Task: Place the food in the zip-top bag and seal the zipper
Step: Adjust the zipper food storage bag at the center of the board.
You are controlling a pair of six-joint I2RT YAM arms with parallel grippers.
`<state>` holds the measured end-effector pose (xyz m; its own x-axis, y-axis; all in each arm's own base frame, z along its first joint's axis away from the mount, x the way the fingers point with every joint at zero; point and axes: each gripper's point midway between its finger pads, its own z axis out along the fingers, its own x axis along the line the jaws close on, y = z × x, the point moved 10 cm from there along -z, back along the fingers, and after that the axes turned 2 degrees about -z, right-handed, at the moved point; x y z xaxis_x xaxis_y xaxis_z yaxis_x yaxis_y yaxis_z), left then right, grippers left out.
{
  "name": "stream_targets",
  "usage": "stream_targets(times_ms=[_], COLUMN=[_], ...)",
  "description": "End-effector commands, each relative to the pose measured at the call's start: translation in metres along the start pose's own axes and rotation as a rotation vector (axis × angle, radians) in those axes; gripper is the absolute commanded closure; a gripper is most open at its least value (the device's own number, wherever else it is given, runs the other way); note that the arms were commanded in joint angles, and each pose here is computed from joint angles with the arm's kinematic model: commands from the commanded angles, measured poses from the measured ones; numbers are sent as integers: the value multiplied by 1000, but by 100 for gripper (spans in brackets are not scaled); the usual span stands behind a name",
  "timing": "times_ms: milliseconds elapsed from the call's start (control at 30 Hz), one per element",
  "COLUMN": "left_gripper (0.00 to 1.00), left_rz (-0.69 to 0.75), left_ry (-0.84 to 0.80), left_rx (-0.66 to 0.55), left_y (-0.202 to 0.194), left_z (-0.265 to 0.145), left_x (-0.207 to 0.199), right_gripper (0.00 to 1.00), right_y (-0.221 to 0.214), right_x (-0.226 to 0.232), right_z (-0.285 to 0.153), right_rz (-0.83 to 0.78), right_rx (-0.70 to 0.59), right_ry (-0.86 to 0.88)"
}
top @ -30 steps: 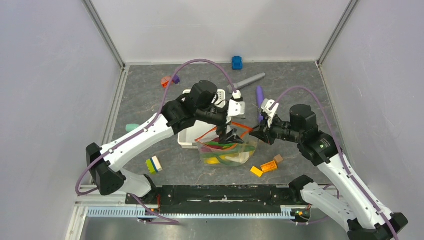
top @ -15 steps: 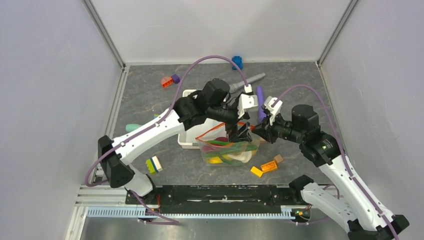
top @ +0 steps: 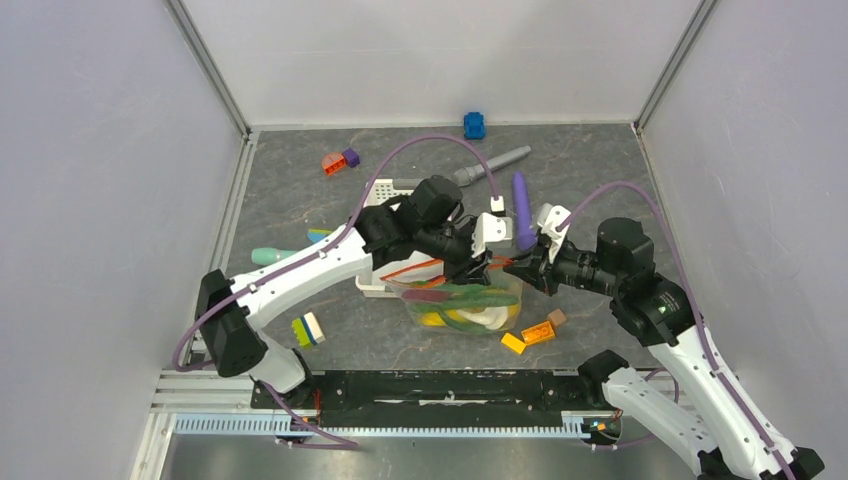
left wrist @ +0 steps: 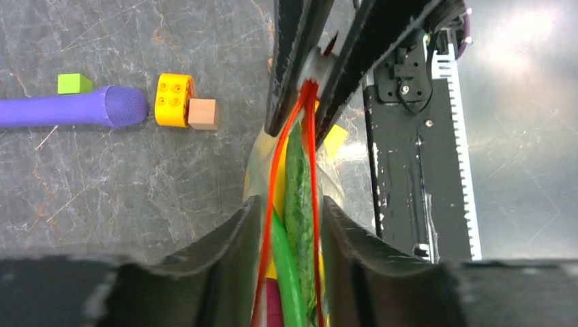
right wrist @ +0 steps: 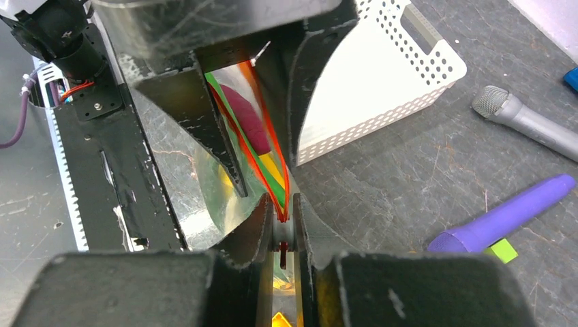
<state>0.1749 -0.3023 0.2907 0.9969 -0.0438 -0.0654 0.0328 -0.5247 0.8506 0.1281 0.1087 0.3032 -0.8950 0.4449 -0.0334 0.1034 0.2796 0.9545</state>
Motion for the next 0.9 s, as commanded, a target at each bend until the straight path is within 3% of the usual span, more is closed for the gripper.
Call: stream_targets(times_ms=[0, 100, 233, 367, 500, 867], left_gripper=[61, 77, 98, 98, 98, 98], left_rz=[59, 72, 79, 72, 108, 167], left_ry=[29, 40, 74, 110, 153, 166], left_rx=[-43, -78, -122, -184, -245, -277], left_y=[4, 1, -5, -12, -22, -35], left_z=[-12, -16, -22, -29, -42, -58], left_x=[-6, -11, -16, -24, -33, -47], right_gripper=[100, 100, 88, 61, 47, 46], right_y=[2, -5, -14, -20, -28, -26], right_x=[-3, -8, -8, -4, 3, 8], right_z=[2, 5, 11, 20, 26, 35], right_rz=[-47, -62, -81, -122, -193, -237], right_rx=[-26, 13, 22, -31, -122, -231], right_ry=[-12, -40, -4, 102, 202, 314])
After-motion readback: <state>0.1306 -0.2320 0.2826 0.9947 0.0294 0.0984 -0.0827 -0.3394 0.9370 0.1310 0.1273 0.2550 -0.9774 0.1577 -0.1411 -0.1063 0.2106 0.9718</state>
